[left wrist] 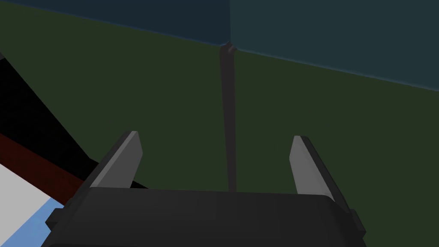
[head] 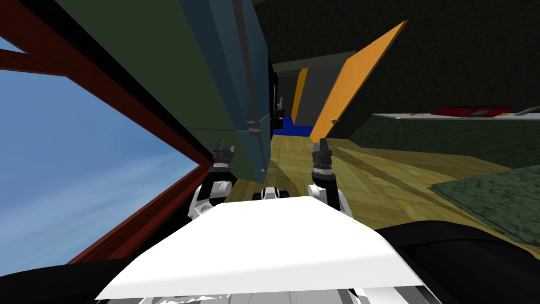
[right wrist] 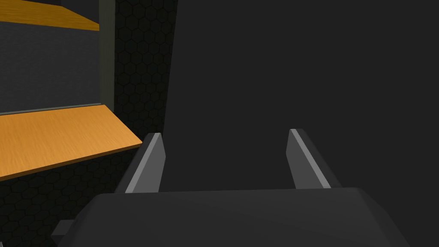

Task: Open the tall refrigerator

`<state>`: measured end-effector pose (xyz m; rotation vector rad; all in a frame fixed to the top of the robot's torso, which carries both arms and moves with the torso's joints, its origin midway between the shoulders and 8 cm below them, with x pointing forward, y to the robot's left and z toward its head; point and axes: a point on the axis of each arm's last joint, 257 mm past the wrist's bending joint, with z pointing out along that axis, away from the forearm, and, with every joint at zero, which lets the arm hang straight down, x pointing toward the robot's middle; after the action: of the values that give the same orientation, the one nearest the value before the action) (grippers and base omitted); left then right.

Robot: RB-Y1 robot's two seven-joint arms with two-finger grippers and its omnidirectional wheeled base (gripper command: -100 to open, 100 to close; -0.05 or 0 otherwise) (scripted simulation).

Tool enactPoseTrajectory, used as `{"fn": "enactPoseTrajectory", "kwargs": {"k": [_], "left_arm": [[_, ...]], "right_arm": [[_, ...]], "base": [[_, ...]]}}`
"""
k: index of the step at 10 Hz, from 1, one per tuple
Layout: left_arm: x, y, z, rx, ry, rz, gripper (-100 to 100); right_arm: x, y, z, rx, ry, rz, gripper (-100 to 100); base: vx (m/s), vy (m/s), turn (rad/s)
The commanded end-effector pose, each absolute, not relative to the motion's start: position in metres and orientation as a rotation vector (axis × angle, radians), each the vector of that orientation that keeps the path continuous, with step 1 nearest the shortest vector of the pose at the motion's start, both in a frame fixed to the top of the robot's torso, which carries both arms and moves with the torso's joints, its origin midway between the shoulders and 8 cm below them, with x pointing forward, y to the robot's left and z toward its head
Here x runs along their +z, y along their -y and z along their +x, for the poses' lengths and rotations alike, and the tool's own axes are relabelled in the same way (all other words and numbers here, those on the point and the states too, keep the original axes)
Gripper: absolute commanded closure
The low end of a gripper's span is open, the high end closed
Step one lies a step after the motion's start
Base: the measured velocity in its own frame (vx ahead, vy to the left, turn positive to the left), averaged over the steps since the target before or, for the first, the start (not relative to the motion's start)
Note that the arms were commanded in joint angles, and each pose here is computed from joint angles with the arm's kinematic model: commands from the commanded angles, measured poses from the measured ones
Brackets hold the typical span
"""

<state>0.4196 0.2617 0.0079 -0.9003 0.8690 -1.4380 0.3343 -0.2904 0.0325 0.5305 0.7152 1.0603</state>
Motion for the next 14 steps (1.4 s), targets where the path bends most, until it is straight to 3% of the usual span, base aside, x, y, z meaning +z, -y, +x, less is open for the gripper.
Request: {"fn": "enactPoseTrajectory", "kwargs": {"k": [1,14], "left_arm": [[0.011,-0.26,0.426,-1.435,-0.885,-0.926,-100],[0.009,-0.257,0.458,-1.397,-0.986,-1.054,-100]], "right_arm": [[0.033,0.29,0.334,1.06,-0.715,0.531,0],[0.033,0.29,0.334,1.06,-0.715,0.531,0]], "base": [[0.014,-0.024,-0.017],[0.014,-0.025,-0.015]]}}
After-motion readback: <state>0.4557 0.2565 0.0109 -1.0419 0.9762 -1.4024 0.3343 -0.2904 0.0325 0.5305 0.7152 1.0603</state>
